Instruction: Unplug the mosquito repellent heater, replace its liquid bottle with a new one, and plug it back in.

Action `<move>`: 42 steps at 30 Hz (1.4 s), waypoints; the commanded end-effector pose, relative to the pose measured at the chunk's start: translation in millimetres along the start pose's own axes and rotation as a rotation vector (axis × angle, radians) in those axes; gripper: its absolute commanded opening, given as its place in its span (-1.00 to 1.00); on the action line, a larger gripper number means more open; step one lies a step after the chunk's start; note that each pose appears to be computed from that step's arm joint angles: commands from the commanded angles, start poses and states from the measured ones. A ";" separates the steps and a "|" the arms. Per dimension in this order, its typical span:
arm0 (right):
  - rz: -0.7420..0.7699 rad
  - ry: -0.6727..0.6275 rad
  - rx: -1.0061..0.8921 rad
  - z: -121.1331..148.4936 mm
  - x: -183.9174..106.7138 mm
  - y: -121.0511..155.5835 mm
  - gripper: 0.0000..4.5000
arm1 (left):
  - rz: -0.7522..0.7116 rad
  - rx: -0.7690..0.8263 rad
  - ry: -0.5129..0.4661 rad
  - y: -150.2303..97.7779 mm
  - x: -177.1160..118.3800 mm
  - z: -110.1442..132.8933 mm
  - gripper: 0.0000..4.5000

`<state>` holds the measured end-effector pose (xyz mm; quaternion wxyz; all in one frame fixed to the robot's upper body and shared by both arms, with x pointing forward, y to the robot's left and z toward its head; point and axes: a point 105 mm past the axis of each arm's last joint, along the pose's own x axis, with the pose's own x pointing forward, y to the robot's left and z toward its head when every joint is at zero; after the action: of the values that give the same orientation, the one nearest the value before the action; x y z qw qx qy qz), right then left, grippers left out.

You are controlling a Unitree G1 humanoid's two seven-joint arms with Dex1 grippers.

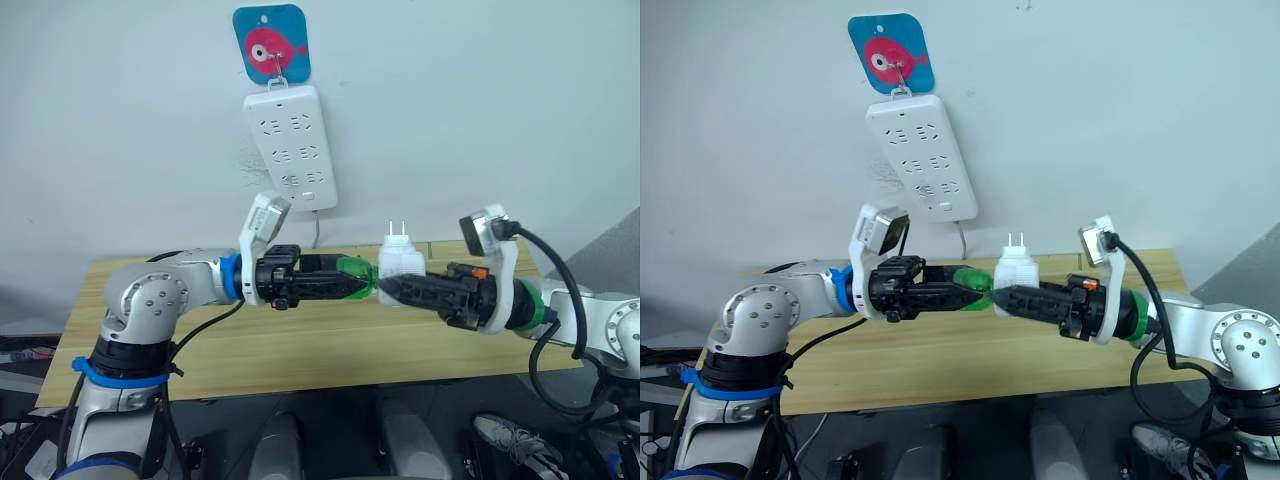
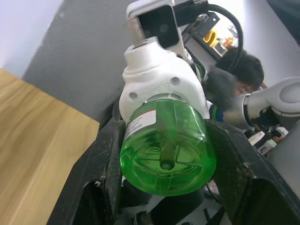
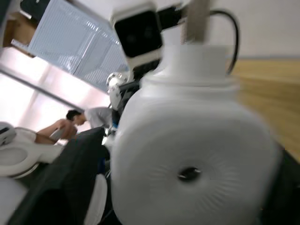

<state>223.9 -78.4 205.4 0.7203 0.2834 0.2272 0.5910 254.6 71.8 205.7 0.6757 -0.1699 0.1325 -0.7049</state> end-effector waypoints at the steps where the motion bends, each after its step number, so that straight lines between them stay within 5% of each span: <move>1: 0.007 0.008 -0.019 1.0 -3.3 8.0 1.00 | 0.022 0.042 -0.060 2.1 -4.8 11.7 0.02; 7: -0.053 0.022 -0.075 -0.1 -10.7 3.6 1.00 | 0.058 0.020 -0.133 11.0 -6.0 20.1 0.02; 12: -0.250 0.219 -0.330 -32.6 -28.6 -22.3 0.93 | 0.122 0.031 -0.168 22.3 -7.0 26.9 0.02; 14: -0.332 0.262 -0.435 -36.3 -40.7 -39.4 0.73 | 0.117 0.024 -0.155 21.8 -7.4 26.6 0.02; 19: -0.495 0.116 -0.660 -2.3 -53.3 -69.3 -0.10 | 0.061 -0.014 -0.103 11.7 -7.1 20.9 0.02; 24: -0.393 -0.031 -0.704 42.5 -35.4 -67.8 -0.95 | -0.028 -0.084 -0.055 -4.3 -6.9 17.6 0.02; 34: -0.087 0.064 -0.684 25.4 5.4 -37.8 -1.00 | -0.030 -0.108 -0.053 -6.2 -5.8 20.2 0.02; 42: 0.015 0.091 -0.614 10.6 5.4 -8.8 -1.00 | 0.043 -0.097 -0.081 4.1 -10.0 19.0 0.02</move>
<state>248.7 -76.8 190.0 0.7672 0.0307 0.0984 0.6330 265.2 81.7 217.4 0.6780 -0.2346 0.1551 -0.6791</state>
